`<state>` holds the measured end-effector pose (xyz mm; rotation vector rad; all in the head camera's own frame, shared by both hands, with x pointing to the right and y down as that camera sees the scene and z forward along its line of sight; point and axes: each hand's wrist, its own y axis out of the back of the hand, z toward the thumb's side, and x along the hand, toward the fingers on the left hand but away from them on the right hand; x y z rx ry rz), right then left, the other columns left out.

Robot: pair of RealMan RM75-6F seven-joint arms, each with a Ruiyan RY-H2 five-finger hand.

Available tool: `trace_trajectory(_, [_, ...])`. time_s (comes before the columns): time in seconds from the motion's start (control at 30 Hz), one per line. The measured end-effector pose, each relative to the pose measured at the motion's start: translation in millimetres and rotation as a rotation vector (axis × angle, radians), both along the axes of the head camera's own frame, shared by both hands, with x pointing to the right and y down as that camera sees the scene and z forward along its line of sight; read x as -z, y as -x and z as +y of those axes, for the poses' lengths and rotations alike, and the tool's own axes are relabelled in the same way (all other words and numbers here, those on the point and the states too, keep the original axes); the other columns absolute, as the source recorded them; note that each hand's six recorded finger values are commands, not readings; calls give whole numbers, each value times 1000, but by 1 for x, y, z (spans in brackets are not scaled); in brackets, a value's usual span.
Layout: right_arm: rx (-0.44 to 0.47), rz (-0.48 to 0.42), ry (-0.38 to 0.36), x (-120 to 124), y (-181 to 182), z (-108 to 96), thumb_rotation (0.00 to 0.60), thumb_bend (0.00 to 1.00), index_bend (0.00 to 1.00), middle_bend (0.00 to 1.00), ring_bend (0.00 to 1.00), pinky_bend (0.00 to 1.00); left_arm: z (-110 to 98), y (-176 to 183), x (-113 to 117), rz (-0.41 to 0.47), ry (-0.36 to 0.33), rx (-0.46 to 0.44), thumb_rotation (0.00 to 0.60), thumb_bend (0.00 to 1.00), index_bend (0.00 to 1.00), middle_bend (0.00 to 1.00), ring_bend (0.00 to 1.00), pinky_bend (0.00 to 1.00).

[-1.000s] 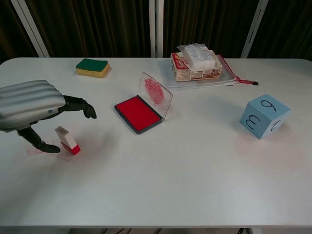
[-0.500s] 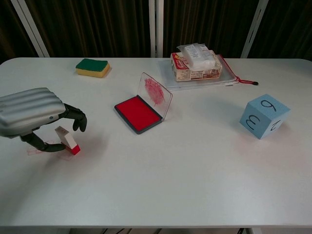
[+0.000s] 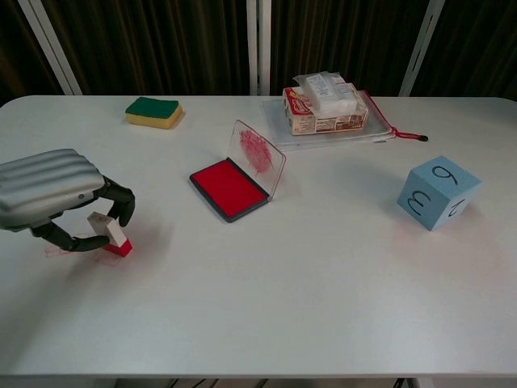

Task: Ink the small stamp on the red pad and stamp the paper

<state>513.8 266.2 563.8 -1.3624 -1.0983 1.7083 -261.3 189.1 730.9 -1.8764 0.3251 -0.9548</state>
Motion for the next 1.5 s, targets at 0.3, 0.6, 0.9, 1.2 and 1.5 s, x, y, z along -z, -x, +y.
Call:
trace_trajectory(0.3, [0, -5, -1, -1, -1, -1, 600, 172, 0, 0, 0, 0, -1, -2, -1, 16, 25, 19, 600, 342, 580, 590, 936, 973])
trace_trajectory(0.6, [5, -2, -4, 0, -1, -2, 600, 172, 0, 0, 0, 0, -16, -6, 9, 65, 40, 61, 600, 370, 610, 622, 949, 990])
trace_trajectory(0.9, [22, -3, -5, 1, 6, -3, 600, 175, 0, 0, 0, 0, -67, -44, 26, 130, 123, 86, 600, 415, 635, 647, 964, 1000])
trace_trajectory(1.2, [26, 6, -9, 7, 9, -2, 600, 175, 0, 0, 0, 0, -121, -107, 18, 123, 258, 103, 600, 460, 636, 647, 967, 1000])
trace_trajectory(1.5, [8, 13, -6, 9, 5, 2, 600, 174, 0, 0, 0, 0, -131, -159, -11, 77, 302, 71, 600, 461, 651, 659, 969, 1000])
